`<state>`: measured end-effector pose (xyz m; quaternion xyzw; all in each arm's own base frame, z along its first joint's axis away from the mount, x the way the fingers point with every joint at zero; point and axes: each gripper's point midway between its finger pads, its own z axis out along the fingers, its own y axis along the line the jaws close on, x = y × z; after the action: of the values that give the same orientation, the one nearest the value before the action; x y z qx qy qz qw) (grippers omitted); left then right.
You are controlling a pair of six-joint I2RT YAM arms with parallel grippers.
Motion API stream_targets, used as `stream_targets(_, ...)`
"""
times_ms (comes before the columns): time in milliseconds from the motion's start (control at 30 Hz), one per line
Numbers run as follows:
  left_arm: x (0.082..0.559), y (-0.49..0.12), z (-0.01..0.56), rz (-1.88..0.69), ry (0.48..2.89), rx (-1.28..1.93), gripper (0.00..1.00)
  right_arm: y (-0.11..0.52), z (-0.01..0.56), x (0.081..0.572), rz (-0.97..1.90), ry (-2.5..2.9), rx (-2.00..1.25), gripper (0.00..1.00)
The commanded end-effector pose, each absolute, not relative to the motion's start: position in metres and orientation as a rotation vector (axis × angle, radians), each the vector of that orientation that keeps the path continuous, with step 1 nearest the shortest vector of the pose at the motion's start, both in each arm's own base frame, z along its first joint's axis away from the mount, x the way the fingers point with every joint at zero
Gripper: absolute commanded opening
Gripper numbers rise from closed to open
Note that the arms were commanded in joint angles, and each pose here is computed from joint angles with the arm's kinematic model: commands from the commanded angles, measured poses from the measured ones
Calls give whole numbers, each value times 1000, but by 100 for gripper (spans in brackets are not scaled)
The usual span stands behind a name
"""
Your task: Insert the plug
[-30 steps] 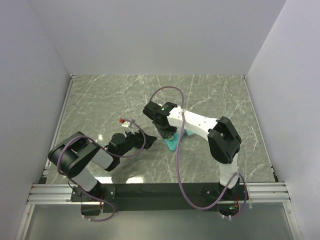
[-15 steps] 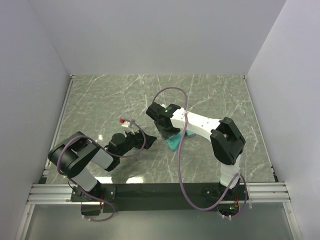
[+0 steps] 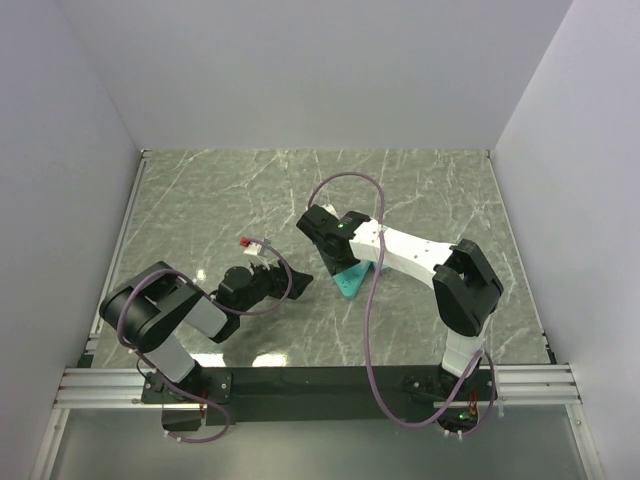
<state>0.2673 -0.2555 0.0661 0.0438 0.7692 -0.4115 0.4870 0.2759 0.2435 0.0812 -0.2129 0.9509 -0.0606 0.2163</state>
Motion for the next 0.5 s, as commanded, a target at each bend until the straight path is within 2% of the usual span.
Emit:
stream_targets(0,273,-261,79,-1024,1815,128,92,246,99,288,-138,2559,-528,30)
stream_targets(167,274,-260,79,-1015,1816,130,92,246,88,287,-143,2579,-539,22)
stream_targets(467,273,-260,79,-1017,1815,131,92,247,78,278,-121,2628,-558,18)
